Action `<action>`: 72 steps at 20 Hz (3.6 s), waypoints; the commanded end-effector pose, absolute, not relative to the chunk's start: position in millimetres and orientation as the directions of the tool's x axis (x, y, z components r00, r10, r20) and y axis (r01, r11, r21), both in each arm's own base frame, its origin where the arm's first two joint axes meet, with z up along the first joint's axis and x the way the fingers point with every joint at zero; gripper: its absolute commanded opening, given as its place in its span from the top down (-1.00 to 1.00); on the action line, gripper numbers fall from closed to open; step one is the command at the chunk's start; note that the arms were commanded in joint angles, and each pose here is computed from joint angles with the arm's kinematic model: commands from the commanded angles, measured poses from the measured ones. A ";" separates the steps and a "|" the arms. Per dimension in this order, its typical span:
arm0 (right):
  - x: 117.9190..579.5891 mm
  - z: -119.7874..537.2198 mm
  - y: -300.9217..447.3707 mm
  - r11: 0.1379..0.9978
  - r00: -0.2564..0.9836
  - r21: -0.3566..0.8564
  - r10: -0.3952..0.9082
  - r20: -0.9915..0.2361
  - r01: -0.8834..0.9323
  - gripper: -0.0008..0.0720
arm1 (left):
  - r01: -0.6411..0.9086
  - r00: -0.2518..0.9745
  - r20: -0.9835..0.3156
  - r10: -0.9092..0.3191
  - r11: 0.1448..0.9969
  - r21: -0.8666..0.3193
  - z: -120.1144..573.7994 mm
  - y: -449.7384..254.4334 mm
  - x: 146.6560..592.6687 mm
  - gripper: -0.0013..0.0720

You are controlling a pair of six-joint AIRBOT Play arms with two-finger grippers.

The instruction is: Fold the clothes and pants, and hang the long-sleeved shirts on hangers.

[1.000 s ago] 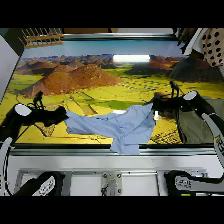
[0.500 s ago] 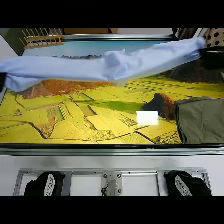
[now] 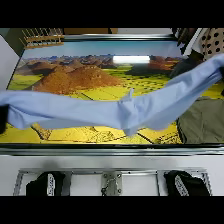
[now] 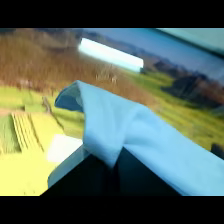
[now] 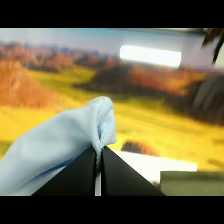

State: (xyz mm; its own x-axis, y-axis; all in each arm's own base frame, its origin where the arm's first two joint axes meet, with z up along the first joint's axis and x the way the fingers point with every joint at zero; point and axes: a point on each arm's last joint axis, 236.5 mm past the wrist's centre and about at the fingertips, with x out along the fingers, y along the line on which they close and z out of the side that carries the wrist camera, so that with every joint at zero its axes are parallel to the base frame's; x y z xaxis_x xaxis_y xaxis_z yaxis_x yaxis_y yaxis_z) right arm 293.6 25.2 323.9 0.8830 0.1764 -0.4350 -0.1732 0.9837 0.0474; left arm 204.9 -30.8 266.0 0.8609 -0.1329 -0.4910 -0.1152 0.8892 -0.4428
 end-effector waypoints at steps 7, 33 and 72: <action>391.8 124.3 53.0 0.965 0.475 0.207 0.259 -0.841 -0.160 0.95 | -0.388 0.513 -0.782 -0.354 0.717 -0.580 53.3 -37.2 237.3 0.94; 298.7 -52.6 18.2 0.911 0.219 0.357 0.312 -0.924 0.207 -0.70 | -0.527 0.194 -0.854 -0.482 0.683 -0.506 -121.0 -31.7 330.6 -0.99; 253.4 472.0 50.1 0.971 0.961 0.047 0.223 0.164 -0.234 0.95 | 0.145 0.984 -0.051 -0.170 0.938 -0.314 446.7 -38.0 237.1 0.94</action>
State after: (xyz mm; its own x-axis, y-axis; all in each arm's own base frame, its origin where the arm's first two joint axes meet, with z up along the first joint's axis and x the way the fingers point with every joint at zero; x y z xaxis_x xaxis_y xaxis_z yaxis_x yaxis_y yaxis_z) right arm 238.2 53.4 478.4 0.9542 0.2312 0.1900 -0.2343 0.9721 -0.0064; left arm 222.2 -41.7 465.9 0.9876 -0.1538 0.0316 0.1564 0.9457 -0.2851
